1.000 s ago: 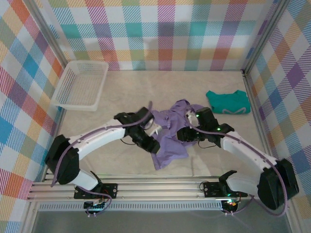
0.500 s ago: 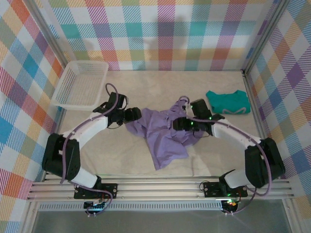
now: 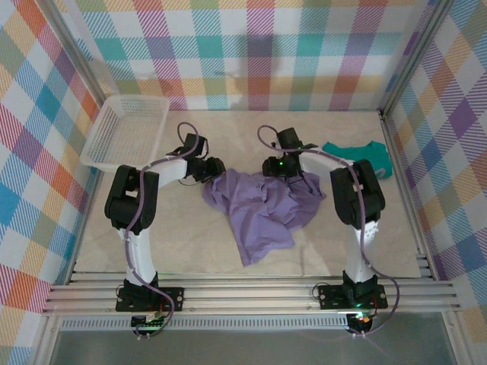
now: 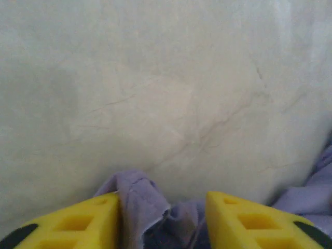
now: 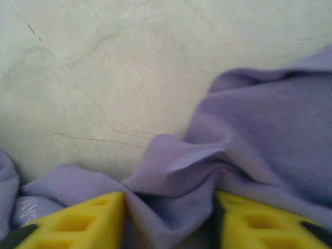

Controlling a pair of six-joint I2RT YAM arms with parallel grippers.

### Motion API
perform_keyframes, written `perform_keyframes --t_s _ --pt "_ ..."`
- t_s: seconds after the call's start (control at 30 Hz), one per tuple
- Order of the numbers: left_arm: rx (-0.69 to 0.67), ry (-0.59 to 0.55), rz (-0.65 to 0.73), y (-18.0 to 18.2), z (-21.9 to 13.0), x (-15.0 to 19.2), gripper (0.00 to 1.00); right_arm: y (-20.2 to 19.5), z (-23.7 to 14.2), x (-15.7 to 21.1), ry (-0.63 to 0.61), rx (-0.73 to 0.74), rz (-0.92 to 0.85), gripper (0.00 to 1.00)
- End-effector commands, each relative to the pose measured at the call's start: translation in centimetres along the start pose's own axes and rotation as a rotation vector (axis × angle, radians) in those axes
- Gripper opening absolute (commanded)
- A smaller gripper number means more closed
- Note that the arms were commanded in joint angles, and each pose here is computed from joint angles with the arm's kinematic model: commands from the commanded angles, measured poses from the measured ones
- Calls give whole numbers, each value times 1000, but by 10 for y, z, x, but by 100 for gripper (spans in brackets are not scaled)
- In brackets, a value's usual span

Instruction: Fold the inside-out t-shirt

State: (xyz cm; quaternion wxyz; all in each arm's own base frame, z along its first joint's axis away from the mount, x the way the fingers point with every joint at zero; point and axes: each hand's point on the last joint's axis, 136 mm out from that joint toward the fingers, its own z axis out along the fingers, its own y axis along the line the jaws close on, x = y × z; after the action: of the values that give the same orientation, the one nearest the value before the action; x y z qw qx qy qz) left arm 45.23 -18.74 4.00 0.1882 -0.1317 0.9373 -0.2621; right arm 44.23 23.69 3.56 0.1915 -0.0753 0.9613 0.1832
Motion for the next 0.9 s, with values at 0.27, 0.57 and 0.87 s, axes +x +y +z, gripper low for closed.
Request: perform_keyframes --t_s 0.27,0.57,0.87 --pt "588 -394 317 -173 -186 -79 0 73 -216 -124 -562 -270 -224 0" --pt "546 -360 478 -154 -236 34 16 12 -233 6 -567 -92 -111 27" --pt "102 -201 328 -24 -191 100 71 36 -196 78 -439 -144 -222 57"
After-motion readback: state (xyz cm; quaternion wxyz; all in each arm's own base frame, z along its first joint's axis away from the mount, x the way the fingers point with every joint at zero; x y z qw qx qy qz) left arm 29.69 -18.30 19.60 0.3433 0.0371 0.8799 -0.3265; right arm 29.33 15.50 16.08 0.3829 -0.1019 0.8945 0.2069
